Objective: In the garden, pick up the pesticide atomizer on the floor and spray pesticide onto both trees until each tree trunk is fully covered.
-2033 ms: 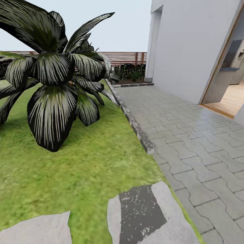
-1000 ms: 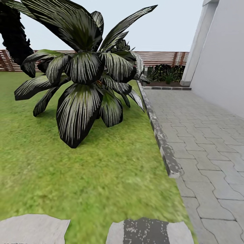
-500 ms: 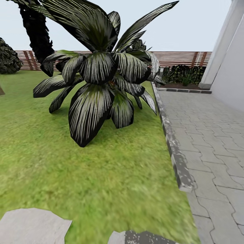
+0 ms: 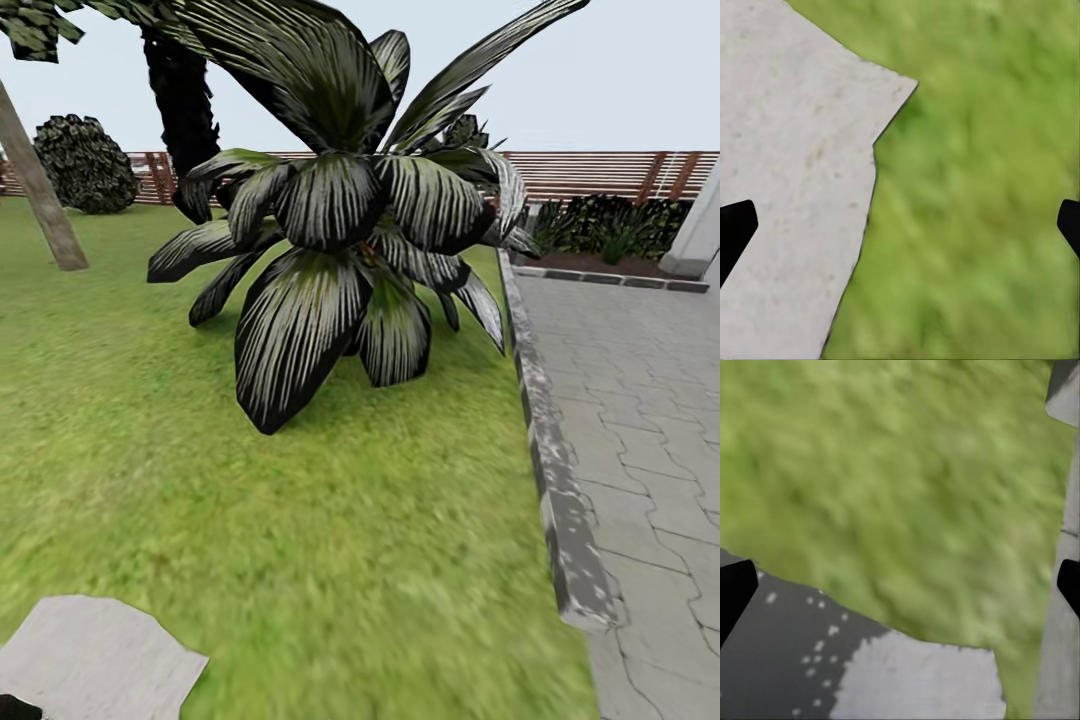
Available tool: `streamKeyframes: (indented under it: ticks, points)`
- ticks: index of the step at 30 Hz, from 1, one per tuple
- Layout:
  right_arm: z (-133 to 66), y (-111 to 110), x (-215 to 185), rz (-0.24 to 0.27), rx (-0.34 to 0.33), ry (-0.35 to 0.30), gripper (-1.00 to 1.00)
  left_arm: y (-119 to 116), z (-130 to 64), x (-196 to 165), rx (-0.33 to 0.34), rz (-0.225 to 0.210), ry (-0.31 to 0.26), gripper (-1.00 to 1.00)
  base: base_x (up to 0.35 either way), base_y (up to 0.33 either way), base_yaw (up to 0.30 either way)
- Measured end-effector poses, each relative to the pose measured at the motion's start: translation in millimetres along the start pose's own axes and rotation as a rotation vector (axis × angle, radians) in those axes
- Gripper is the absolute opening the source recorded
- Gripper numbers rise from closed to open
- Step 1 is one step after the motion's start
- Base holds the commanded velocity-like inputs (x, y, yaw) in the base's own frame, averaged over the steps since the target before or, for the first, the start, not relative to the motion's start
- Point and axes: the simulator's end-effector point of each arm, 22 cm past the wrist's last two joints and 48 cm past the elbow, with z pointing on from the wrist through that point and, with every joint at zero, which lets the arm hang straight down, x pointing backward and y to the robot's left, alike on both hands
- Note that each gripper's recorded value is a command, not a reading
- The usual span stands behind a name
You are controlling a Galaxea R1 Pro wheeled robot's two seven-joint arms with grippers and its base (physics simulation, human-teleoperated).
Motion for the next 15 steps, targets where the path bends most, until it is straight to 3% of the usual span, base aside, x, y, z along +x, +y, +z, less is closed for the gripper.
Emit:
streamKeyframes:
  ticks: [15]
  points:
    - [0.0, 0.1, 0.0, 0.000, 0.000, 0.000, 1.00, 0.0, 0.0, 0.1, 0.000, 0.000, 0.000, 1.00, 0.246, -0.212, 0.277]
